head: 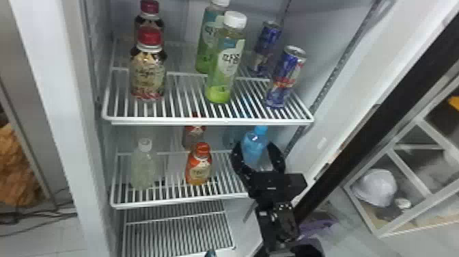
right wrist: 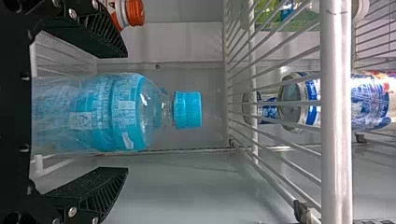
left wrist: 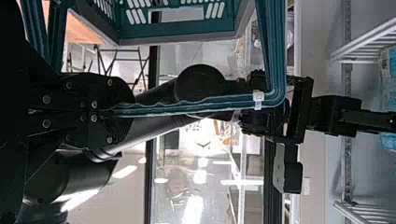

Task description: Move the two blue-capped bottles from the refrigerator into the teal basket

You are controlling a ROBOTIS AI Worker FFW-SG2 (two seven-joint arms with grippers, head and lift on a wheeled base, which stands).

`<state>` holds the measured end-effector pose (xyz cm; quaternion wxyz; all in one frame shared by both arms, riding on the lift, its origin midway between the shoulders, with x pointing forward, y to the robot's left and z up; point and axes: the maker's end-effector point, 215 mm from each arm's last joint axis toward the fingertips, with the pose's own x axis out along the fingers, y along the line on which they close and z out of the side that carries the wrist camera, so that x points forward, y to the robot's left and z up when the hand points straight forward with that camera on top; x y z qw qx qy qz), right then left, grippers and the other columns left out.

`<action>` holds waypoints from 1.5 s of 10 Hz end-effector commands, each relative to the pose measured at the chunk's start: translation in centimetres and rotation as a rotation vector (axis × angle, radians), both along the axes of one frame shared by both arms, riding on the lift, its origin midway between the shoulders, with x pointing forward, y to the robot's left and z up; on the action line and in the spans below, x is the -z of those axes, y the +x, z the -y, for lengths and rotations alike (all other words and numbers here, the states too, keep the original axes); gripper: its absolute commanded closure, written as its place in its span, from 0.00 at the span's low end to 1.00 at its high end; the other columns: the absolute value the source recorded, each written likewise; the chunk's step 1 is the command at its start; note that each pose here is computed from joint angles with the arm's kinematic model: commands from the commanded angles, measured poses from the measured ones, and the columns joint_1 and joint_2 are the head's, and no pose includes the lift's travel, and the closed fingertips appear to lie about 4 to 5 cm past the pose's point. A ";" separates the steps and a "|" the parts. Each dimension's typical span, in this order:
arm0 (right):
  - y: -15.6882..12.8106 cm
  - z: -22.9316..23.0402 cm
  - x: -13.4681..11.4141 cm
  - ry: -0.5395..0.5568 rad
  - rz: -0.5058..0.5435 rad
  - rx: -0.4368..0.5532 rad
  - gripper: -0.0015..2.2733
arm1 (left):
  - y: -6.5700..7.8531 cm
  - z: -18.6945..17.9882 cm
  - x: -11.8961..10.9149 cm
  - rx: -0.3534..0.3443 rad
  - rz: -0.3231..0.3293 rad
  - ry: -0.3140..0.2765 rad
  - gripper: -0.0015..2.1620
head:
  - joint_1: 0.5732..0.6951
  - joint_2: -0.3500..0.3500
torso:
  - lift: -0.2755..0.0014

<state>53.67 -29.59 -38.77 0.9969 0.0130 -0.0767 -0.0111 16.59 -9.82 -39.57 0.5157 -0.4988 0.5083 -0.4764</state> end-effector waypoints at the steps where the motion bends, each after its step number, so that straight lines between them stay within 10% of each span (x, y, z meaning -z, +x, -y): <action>1: 0.1 0.1 0.1 0.002 -0.002 0.003 0.12 | -0.1 0.0 0.1 -0.001 -0.004 0.000 0.54 | 1.00 0.00 | 0.50; 3: 0.0 0.1 -0.3 0.016 0.005 0.003 0.32 | 0.0 0.0 0.0 -0.004 -0.003 -0.001 0.54 | 1.00 0.00 | 0.50; 15: -11.5 -1.4 -4.8 0.111 -0.043 -0.065 0.30 | -0.2 -0.2 0.1 -0.002 -0.006 -0.002 0.54 | 1.00 0.00 | 0.50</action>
